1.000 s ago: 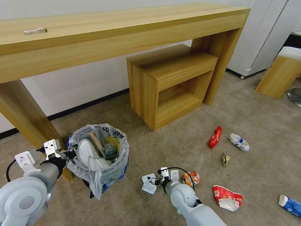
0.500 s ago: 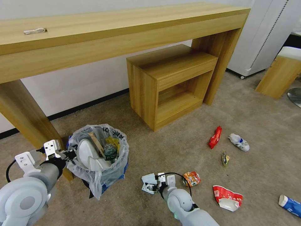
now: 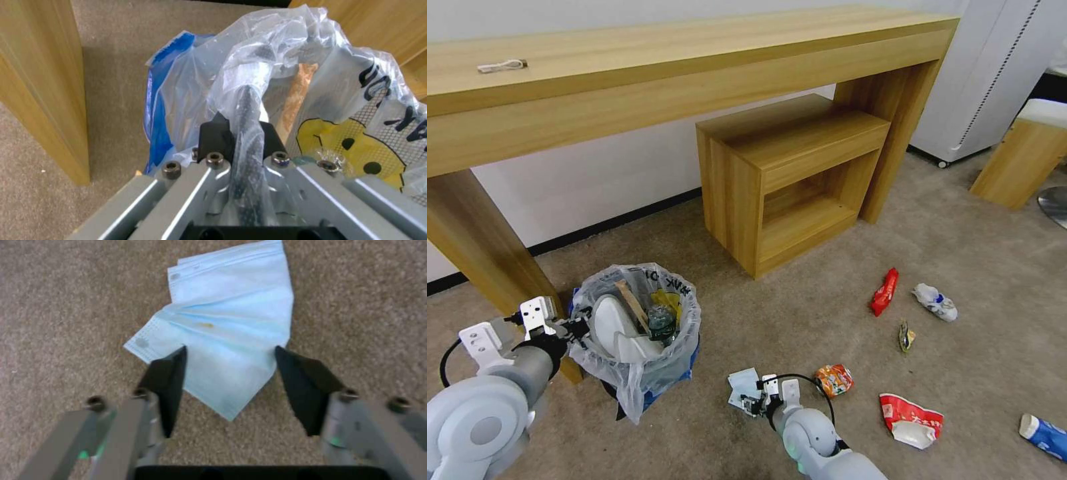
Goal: Pick up the trash bin and place the garbage on the floor into it.
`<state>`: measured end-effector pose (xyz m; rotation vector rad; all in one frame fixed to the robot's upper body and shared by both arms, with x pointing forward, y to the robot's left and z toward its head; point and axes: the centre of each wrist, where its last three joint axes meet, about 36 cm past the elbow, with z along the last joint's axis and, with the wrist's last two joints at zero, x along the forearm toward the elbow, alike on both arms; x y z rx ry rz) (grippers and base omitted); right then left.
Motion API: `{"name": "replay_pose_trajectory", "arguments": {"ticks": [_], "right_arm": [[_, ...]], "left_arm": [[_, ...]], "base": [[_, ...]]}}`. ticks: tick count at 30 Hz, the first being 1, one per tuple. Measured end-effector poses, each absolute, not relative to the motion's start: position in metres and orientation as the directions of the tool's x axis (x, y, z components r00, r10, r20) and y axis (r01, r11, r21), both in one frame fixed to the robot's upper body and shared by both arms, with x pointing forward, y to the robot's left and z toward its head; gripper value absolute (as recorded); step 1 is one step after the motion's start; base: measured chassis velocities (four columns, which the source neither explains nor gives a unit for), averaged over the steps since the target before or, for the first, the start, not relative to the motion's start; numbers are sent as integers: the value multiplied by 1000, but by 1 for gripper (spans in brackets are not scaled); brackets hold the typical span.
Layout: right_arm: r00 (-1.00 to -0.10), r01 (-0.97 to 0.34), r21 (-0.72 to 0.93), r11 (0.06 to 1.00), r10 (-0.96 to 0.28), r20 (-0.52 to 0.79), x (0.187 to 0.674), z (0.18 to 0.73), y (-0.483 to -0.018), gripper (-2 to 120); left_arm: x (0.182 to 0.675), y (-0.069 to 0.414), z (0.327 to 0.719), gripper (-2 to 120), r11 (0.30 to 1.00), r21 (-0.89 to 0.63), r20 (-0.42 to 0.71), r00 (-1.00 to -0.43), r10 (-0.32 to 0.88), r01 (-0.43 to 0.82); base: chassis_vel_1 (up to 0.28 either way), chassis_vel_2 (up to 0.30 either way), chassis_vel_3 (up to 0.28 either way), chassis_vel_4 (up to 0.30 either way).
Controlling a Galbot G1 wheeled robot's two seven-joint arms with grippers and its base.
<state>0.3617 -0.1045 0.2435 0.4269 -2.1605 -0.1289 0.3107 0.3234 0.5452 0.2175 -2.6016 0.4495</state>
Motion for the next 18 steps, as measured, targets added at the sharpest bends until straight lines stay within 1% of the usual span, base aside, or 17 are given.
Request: {"name": "replay_pose_trajectory", "arguments": {"ticks": [1,2,3,5,6,7,10,11,13,18], "right_arm": [[-533,-257,248,934,-351,770,361,243,-104,46],[-533,-259,250,933,-353,769,361,243,-104,39],[-533,-259,250,933,-353,769,361,243,-104,39],[-533,-260,251,933,-355,768,360,243,-104,32],[-532,-259,251,932,-355,768,360,243,-104,26],[-532,-259,251,932,-355,768,360,243,-104,26],[-529,-259,253,932,-356,770,358,242,-103,11],[-529,-259,253,932,-356,770,358,242,-103,11],[-527,-258,252,933,-354,772,356,240,-103,1],[-536,-258,243,935,-348,769,356,239,-106,0]], "left_arm": [[311,323,545,2,933,-275,491,-868,-71,-232],[311,323,545,2,933,-274,491,-868,-72,-232],[311,323,545,2,933,-274,491,-868,-72,-232],[310,324,545,2,933,-273,491,-868,-72,-232],[310,324,545,2,934,-273,491,-868,-72,-232],[310,324,545,2,934,-273,491,-868,-72,-232],[310,323,546,2,934,-274,490,-869,-71,-231],[310,323,546,2,934,-274,490,-869,-71,-231],[309,323,546,2,933,-275,490,-869,-70,-231],[309,322,545,2,933,-277,489,-869,-68,-230]], "base": [[0,0,0,0],[0,0,0,0],[0,0,0,0],[0,0,0,0],[0,0,0,0],[0,0,0,0],[0,0,0,0],[0,0,0,0],[0,0,0,0],[0,0,0,0]]}}
